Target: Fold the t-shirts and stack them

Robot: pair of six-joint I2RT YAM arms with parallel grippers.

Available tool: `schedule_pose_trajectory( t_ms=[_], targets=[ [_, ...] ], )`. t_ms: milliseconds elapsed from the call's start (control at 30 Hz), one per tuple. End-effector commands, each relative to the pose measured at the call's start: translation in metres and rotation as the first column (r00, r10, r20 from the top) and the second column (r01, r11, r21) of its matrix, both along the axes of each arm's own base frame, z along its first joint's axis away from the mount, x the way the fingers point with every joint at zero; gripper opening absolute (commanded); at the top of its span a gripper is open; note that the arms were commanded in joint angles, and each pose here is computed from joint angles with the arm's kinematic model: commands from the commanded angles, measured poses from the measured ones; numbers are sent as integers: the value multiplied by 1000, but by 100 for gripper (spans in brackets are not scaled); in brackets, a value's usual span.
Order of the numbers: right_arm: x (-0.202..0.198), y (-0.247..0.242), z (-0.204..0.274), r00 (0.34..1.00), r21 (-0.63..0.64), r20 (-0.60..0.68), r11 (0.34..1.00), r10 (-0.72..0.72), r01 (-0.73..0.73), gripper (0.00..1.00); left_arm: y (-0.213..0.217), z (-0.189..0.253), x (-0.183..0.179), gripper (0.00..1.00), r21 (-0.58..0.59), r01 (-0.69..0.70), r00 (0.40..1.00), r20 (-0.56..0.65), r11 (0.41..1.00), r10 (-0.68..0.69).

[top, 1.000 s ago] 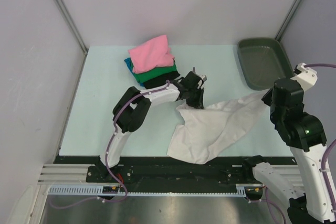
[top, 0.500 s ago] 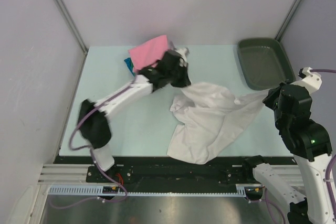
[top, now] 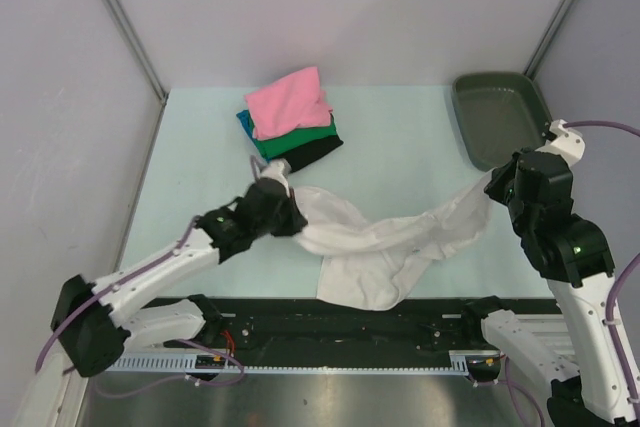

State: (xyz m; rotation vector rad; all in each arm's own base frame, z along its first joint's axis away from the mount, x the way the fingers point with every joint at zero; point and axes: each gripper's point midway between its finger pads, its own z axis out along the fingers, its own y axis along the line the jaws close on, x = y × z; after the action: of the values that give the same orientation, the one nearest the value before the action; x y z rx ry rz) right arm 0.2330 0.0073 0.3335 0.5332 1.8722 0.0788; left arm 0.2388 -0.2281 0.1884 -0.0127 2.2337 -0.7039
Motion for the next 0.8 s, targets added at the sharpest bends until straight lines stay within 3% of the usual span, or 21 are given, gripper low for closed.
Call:
schedule_pose_trajectory(
  t_ms=[0,200,233,267,367,433,600,767],
  targets=[
    [5,7,11,998,17,44,999,32,-33,0,-11,-51,-32,0,5,-36,989,-140,999,36],
    [3,6,6,999,11,27,999,38,-39,0,-4,-56,-33,1,16,-92,984,-150,996,94],
    [2,7,4,999,8,23,999,42,-43,0,-2,-56,-34,7,14,-103,983,-152,995,104],
    [0,6,4,999,6,25,999,45,-45,0,0,-56,-36,33,4,-109,982,-156,994,108],
    [-2,8,0,998,1,16,998,68,-68,0,5,-63,-48,64,-35,-113,977,-185,993,104],
    [-3,11,-3,996,-2,4,996,86,-86,0,10,-66,-56,99,-32,-112,974,-203,993,103],
    [-5,11,-5,996,0,2,996,91,-91,0,15,-39,-49,100,-8,-105,986,-128,994,103],
    [-4,11,-11,996,-5,-13,996,91,-91,0,-1,-41,-45,100,39,-40,987,-153,998,46]
  ],
)
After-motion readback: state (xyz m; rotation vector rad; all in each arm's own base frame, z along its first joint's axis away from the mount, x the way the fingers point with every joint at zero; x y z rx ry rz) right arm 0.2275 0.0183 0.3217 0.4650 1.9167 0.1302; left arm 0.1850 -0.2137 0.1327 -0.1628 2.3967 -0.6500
